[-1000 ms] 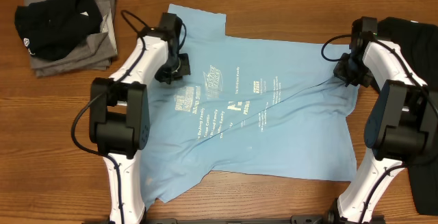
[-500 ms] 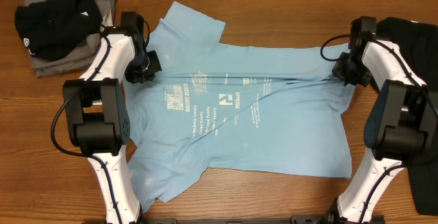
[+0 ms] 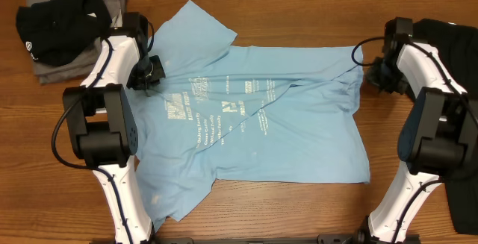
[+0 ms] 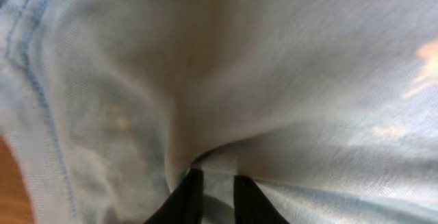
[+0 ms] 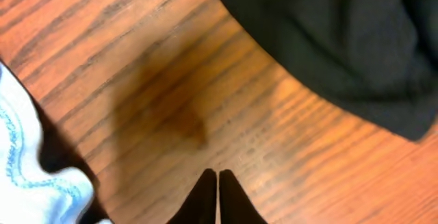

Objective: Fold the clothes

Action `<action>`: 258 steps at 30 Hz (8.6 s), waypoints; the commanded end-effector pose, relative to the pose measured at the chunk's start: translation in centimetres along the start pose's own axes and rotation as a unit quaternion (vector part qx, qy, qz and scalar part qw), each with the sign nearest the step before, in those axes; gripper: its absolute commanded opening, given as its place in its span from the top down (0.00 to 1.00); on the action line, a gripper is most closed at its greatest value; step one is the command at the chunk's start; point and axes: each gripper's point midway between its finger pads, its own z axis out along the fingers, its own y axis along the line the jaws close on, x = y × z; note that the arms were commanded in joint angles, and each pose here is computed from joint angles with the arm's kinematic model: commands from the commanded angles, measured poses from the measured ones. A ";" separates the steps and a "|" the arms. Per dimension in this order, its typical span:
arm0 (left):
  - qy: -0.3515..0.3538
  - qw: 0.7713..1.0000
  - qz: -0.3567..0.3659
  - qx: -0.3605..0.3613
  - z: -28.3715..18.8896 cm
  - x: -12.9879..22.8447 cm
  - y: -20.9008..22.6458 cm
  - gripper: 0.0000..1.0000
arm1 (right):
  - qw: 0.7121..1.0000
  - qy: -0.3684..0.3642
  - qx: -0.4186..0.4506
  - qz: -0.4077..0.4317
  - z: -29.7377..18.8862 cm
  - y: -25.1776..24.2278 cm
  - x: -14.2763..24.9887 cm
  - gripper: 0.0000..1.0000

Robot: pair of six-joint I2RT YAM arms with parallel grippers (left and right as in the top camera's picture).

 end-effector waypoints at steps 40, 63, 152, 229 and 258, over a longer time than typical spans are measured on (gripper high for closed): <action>-0.146 0.985 0.027 0.083 -31.7 19.9 2.8 0.00 | 0.966 0.038 -0.224 -0.126 -28.1 -0.2 16.9 0.00; 0.163 0.986 0.007 0.020 -11.6 32.2 4.3 0.03 | 0.963 0.083 -0.224 -0.128 -19.8 2.3 19.5 0.00; 0.174 0.972 0.146 -0.055 -1.4 35.4 0.3 0.96 | 0.950 0.176 -0.073 0.247 -4.5 -3.3 24.9 0.00; -0.110 0.983 0.094 0.109 -18.8 31.9 2.2 0.96 | 0.900 -0.075 -0.230 0.362 -19.5 -7.3 19.1 0.96; -0.239 0.971 0.012 -0.028 -12.7 18.8 -3.6 0.92 | 0.914 -0.022 -0.195 0.356 -11.8 -1.2 12.8 0.96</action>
